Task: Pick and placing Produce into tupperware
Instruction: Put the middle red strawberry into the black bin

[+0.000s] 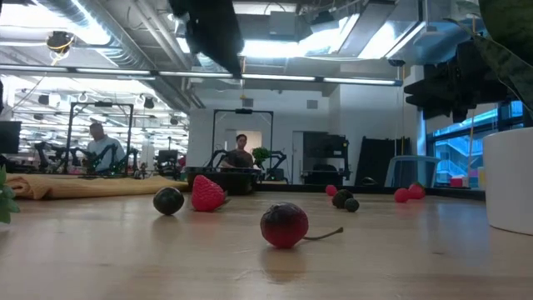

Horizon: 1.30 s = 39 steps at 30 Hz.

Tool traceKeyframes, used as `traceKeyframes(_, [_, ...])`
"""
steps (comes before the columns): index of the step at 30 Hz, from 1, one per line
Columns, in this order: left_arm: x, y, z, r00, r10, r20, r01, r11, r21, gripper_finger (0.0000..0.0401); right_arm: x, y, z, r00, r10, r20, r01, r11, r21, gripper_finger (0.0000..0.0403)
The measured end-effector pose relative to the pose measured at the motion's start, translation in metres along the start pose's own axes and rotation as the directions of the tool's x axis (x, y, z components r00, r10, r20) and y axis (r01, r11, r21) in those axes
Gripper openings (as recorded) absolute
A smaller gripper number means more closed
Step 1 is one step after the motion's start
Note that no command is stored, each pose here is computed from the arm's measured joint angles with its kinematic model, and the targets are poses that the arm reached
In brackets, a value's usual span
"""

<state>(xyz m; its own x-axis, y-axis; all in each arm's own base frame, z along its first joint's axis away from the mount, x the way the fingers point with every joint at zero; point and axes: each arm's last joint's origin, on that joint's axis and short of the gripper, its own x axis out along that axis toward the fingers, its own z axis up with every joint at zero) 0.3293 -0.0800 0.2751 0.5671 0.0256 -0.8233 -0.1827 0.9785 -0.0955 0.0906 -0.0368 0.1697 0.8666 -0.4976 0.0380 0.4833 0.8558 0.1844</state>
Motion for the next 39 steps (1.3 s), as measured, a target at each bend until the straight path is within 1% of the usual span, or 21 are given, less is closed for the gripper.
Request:
traceKeyframes(4, [0.018, -0.005, -0.016, 1.000, -0.015, 0.025, 0.015, 1.000, 0.006, 0.0212, 0.000, 0.000, 0.000, 1.000, 0.000, 0.000, 0.000, 1.000, 0.000, 0.0188])
traceKeyframes(6, [0.028, -0.006, -0.024, 1.000, -0.017, 0.018, 0.018, 1.000, -0.020, 0.0212, 0.000, 0.000, 0.000, 1.000, 0.000, 0.000, 0.000, 1.000, 0.000, 0.0188])
traceKeyframes(10, [0.043, -0.005, -0.038, 1.000, -0.004, -0.004, 0.004, 0.998, -0.057, 0.0212, 0.000, 0.000, 0.000, 1.000, -0.002, 0.000, 0.002, 1.000, 0.000, 0.0188])
traceKeyframes(12, [0.050, -0.003, -0.048, 0.999, 0.038, -0.032, -0.040, 0.998, -0.056, 0.0212, 0.000, 0.000, 0.000, 1.000, -0.002, 0.000, 0.002, 1.000, 0.000, 0.0188])
traceKeyframes(14, [0.061, -0.005, -0.047, 0.999, 0.043, -0.011, -0.044, 0.997, -0.060, 0.0212, 0.000, 0.000, 0.000, 1.000, -0.002, 0.000, 0.002, 1.000, 0.000, 0.0188])
traceKeyframes(16, [0.069, -0.004, -0.052, 0.997, 0.066, -0.046, -0.068, 0.997, -0.040, 0.0212, 0.000, 0.000, 0.000, 1.000, -0.004, -0.003, 0.004, 1.000, 0.000, 0.0188])
traceKeyframes(18, [0.081, -0.006, -0.053, 0.997, 0.067, -0.047, -0.069, 0.997, -0.045, 0.0212, 0.000, 0.000, -0.001, 1.000, -0.004, -0.006, 0.004, 1.000, 0.000, 0.0188])
traceKeyframes(25, [0.115, -0.005, -0.070, 0.981, 0.117, -0.153, -0.129, 0.989, -0.070, 0.0212, 0.001, 0.000, -0.001, 1.000, -0.006, -0.013, 0.006, 1.000, -0.001, 0.0188])
traceKeyframes(28, [0.122, -0.005, -0.073, 0.978, 0.126, -0.164, -0.143, 0.986, -0.091, 0.0212, 0.001, 0.000, -0.001, 1.000, -0.006, -0.013, 0.006, 1.000, -0.002, 0.0188])
traceKeyframes(32, [0.124, -0.005, -0.074, 0.977, 0.128, -0.168, -0.145, 0.985, -0.092, 0.0208, 0.001, 0.000, -0.001, 1.000, -0.006, -0.013, 0.006, 1.000, -0.002, 0.0188])
traceKeyframes(39, [0.124, -0.005, -0.074, 0.977, 0.127, -0.170, -0.144, 0.985, -0.092, 0.0183, 0.001, 0.000, -0.001, 1.000, -0.006, -0.013, 0.006, 1.000, -0.004, 0.0188])
